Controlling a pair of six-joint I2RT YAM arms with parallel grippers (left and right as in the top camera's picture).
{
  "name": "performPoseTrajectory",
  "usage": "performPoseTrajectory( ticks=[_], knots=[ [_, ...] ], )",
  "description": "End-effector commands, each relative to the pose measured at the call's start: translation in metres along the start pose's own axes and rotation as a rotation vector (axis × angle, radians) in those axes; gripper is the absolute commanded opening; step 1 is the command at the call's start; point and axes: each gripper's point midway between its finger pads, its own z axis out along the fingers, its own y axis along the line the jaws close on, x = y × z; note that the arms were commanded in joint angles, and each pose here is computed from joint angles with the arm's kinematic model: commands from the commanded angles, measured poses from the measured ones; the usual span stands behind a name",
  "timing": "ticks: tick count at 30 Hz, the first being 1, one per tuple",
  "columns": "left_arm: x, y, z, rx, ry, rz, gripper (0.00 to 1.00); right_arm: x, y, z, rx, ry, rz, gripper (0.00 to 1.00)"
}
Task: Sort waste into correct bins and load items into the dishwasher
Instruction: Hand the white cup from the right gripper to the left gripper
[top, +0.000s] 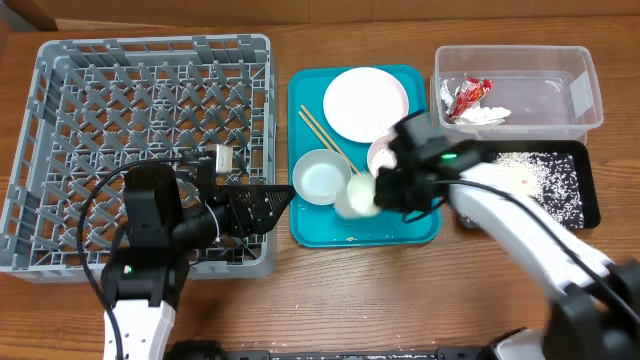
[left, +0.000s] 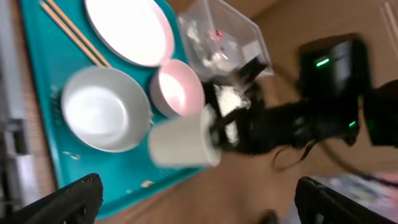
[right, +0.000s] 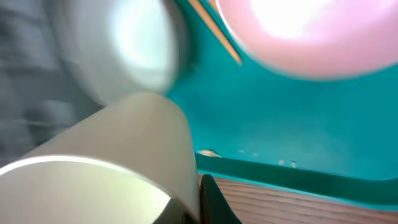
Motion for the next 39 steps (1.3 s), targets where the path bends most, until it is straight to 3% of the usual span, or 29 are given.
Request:
performPoseTrajectory(
  ticks=[1, 7, 11, 20, 31, 39],
  knots=[
    [0.007, -0.027, 0.002, 0.238, 0.127, -0.088, 1.00, -0.019, 0.038, -0.063, -0.264, -0.111, -0.085, 0.04],
    [0.005, -0.033, 0.014, 0.508, 0.267, -0.157, 1.00, -0.021, 0.070, -0.097, -0.615, -0.085, -0.237, 0.04],
    [0.001, -0.028, 0.020, 0.606, 0.334, -0.230, 1.00, -0.014, 0.085, -0.096, -0.736, -0.034, -0.296, 0.04],
    [0.001, -0.015, 0.029, 0.591, 0.360, -0.315, 1.00, -0.002, 0.108, -0.064, -0.746, 0.022, -0.333, 0.04],
    [0.000, -0.016, 0.029, 0.595, 0.353, -0.291, 1.00, 0.012, 0.133, -0.030, -0.721, 0.073, -0.338, 0.04],
    [0.000, -0.016, 0.029, 0.595, 0.353, -0.291, 0.88, 0.014, 0.136, -0.015, -0.713, 0.095, -0.331, 0.04]
  ],
)
